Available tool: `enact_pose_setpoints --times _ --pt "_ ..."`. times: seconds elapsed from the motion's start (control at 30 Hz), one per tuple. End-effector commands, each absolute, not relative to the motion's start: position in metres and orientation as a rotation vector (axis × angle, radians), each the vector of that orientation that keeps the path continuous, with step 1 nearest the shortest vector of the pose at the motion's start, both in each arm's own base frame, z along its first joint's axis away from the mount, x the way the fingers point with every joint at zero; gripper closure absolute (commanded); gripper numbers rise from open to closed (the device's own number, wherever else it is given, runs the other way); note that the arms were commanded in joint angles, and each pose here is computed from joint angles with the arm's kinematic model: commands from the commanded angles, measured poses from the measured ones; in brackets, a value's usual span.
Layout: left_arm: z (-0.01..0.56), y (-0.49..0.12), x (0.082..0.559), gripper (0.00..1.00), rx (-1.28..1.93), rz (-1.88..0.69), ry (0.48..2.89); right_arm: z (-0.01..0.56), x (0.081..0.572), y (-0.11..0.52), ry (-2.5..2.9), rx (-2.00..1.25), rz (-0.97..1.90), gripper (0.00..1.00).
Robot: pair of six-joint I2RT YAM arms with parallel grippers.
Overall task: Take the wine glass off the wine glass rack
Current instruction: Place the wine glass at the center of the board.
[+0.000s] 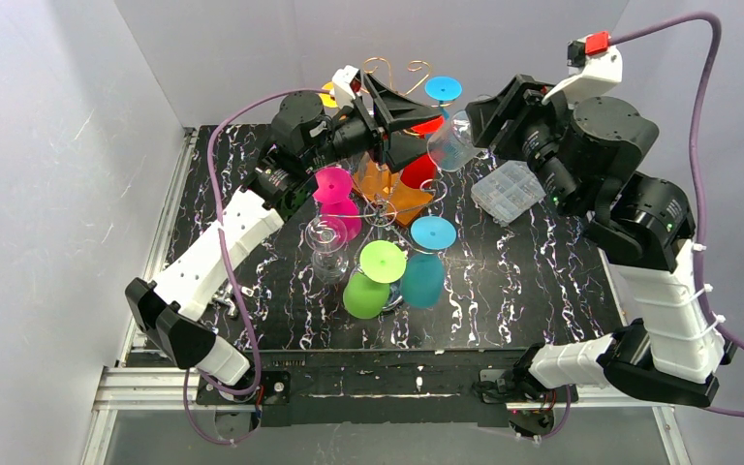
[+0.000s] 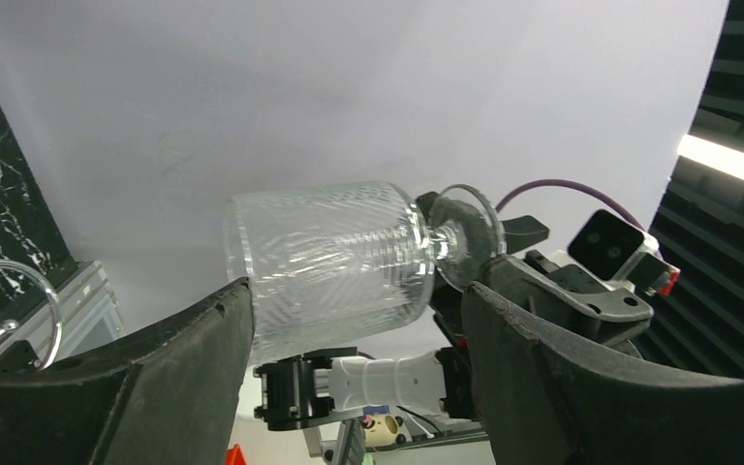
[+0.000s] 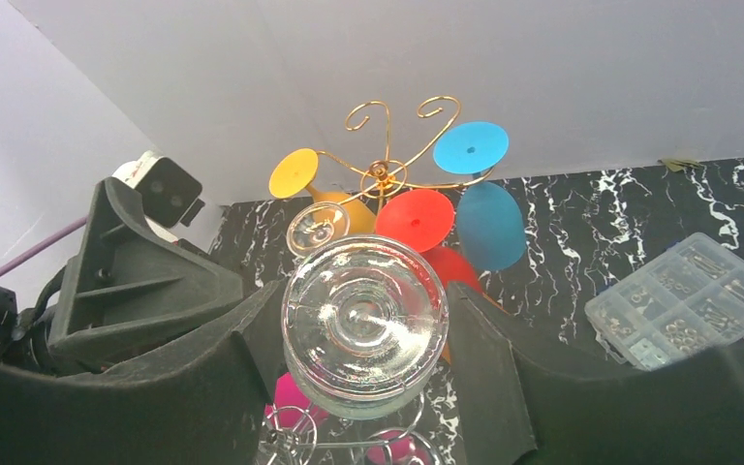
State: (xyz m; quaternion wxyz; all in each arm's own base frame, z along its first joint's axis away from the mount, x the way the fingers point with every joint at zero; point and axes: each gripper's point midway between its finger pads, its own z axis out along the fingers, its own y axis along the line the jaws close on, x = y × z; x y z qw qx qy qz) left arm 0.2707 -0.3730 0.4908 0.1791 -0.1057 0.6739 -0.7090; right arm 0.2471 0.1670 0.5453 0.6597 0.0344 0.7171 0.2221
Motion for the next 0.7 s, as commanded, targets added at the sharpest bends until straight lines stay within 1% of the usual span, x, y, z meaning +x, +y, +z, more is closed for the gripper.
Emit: enact_pose_setpoints --times 0.0,0.13,0.33,0.4,0.67 --pt "0.535 -0.358 0.241 0.25 -0.195 -2.111 1.765 0.583 0.245 0.169 1.482 0.179 0.654 0.61" --pt "0.546 -0.356 0.237 0.28 -0.183 -2.146 1.722 0.582 0.246 0.175 1.475 0.193 0.689 0.61" --pt "0.566 -0.348 0.229 0.37 -0.175 -2.199 1.627 0.581 0.245 0.178 1.445 0.231 0.752 0.61" --pt "0.574 -0.345 0.226 0.42 -0.167 -2.218 1.589 0.580 0.245 0.179 1.439 0.245 0.775 0.61" --pt "0.605 -0.334 0.216 0.56 -0.114 -2.268 1.449 0.576 0.245 0.191 1.426 0.265 0.861 0.60"
